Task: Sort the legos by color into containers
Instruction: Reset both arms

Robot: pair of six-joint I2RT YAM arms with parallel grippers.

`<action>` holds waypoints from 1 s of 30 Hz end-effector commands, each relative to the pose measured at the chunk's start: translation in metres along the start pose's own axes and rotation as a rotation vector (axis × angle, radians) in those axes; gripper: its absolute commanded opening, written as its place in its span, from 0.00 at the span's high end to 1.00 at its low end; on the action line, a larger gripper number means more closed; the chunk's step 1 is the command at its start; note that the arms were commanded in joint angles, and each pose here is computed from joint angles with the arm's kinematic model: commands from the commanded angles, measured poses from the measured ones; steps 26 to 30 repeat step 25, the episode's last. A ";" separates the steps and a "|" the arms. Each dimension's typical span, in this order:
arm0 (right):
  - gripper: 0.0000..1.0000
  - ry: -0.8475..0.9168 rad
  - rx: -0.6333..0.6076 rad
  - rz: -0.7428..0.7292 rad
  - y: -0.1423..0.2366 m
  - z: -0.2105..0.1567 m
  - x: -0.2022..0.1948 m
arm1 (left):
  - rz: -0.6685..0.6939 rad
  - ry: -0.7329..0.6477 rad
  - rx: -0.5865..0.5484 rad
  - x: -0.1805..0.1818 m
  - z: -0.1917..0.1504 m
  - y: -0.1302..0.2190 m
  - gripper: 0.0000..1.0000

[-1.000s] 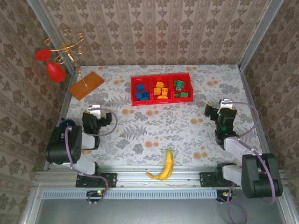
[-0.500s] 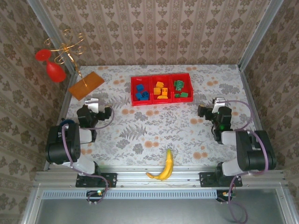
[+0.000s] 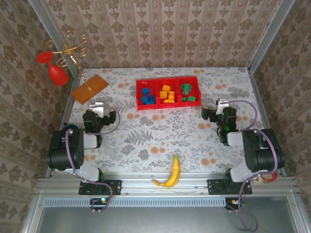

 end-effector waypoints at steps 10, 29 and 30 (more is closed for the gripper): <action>0.00 0.021 -0.006 -0.036 -0.001 0.003 -0.004 | 0.058 0.002 -0.004 0.003 0.006 -0.003 0.00; 0.00 0.021 -0.005 -0.038 -0.001 0.004 -0.004 | 0.059 0.002 -0.002 0.003 0.006 -0.003 0.00; 0.00 0.021 -0.005 -0.038 -0.001 0.004 -0.004 | 0.059 0.002 -0.002 0.003 0.006 -0.003 0.00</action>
Point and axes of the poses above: each hand's point on the last joint's axis, 136 mm out from that joint toward the fingers, its own y axis back along the fingers, its own x axis along the line the jaws close on, z = x × y, the point moved 6 cm from there along y, back along the fingers, and after that the axes turned 9 degrees about y, right-handed, at the moved point
